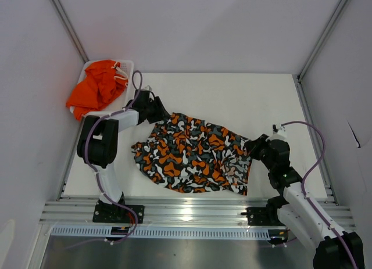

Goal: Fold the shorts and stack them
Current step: Flatten the shorts out

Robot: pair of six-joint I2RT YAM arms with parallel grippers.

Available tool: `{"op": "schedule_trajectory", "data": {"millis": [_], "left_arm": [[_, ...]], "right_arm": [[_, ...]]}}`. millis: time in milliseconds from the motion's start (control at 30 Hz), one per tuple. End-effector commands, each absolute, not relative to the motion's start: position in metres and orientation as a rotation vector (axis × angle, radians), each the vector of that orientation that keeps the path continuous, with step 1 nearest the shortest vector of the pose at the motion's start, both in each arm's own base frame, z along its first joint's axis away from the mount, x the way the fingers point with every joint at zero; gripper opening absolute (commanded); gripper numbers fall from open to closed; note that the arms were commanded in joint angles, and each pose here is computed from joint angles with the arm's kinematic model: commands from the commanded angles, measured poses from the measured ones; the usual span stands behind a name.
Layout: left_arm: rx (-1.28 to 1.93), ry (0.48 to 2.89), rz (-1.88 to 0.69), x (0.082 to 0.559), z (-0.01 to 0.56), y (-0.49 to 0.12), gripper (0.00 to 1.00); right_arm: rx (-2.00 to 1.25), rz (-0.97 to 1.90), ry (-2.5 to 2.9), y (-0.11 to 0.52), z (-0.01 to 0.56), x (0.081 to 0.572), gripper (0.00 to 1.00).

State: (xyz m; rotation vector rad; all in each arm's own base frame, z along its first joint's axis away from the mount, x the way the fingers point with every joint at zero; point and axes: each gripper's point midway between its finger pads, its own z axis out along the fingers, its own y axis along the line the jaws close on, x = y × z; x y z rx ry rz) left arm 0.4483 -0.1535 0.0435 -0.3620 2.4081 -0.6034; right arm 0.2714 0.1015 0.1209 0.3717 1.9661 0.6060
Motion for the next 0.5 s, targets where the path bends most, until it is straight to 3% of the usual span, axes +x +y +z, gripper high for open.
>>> {"op": "schedule_trajectory", "data": {"millis": [0, 200, 267, 300, 467], "left_arm": [[-0.359, 2.31, -0.758, 0.472, 0.067, -0.169, 0.55], [-0.352, 2.3, -0.857, 0.475, 0.061, -0.181, 0.34], [-0.358, 2.302, -0.897, 0.477, 0.057, -0.185, 0.15], [-0.33, 2.276, -0.945, 0.479, 0.063, -0.19, 0.0], [-0.337, 2.179, -0.984, 0.488, 0.104, -0.177, 0.0]], "right_arm": [[0.333, 0.628, 1.916, 0.104, 0.132, 0.276, 0.0], [0.329, 0.628, 1.92, 0.104, 0.13, 0.275, 0.0], [0.322, 0.635, 1.919, 0.106, 0.13, 0.275, 0.0], [0.322, 0.636, 1.917, 0.106, 0.131, 0.276, 0.0], [0.319, 0.632, 1.911, 0.105, 0.14, 0.279, 0.0]]}}
